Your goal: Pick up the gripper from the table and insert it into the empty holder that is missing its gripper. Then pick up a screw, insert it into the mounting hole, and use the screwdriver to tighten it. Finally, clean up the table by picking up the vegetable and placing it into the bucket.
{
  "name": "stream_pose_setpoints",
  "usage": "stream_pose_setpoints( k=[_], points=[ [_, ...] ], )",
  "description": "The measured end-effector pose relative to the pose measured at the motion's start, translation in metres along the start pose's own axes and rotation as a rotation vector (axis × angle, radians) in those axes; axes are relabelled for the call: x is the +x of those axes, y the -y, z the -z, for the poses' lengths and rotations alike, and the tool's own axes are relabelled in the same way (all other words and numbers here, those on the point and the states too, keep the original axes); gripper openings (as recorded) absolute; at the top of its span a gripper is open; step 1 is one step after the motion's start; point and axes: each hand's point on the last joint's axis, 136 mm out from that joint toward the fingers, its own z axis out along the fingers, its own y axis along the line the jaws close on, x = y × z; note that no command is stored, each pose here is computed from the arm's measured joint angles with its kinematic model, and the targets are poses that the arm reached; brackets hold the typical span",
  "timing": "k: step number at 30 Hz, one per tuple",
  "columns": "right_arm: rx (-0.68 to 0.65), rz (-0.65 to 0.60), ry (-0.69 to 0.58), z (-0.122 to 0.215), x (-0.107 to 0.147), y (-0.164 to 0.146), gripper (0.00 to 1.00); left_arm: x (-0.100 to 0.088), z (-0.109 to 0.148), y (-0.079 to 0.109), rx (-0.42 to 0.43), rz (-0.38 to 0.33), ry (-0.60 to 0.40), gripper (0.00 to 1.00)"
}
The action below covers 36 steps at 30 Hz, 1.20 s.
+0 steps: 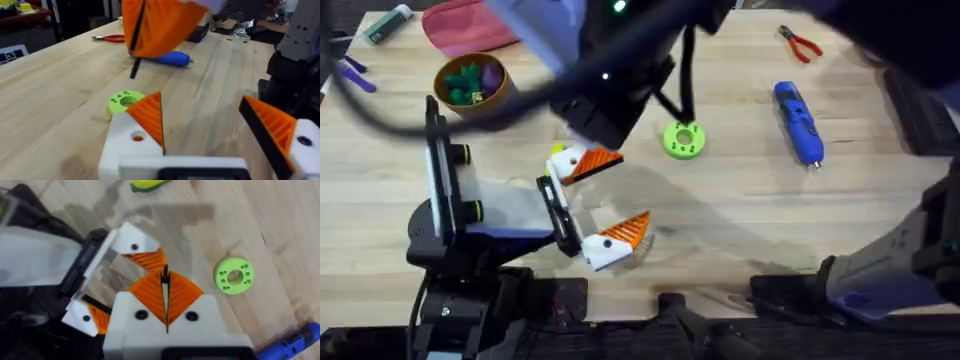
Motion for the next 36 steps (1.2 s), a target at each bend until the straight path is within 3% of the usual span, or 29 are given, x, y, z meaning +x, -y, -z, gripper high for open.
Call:
stream_pose_setpoints(
  k=[17, 36],
  points=[
    [-0.068, 0.241, 0.035, 0.002, -0.006, -0.029, 0.006, 0.000, 0.000, 0.000, 0.000, 0.000, 0.000, 0.950],
    [-0.078, 0.611, 0.074, -0.002, -0.015, -0.033, 0.006, 0.000, 0.000, 0.000, 0.000, 0.000, 0.000, 0.951]
  ],
)
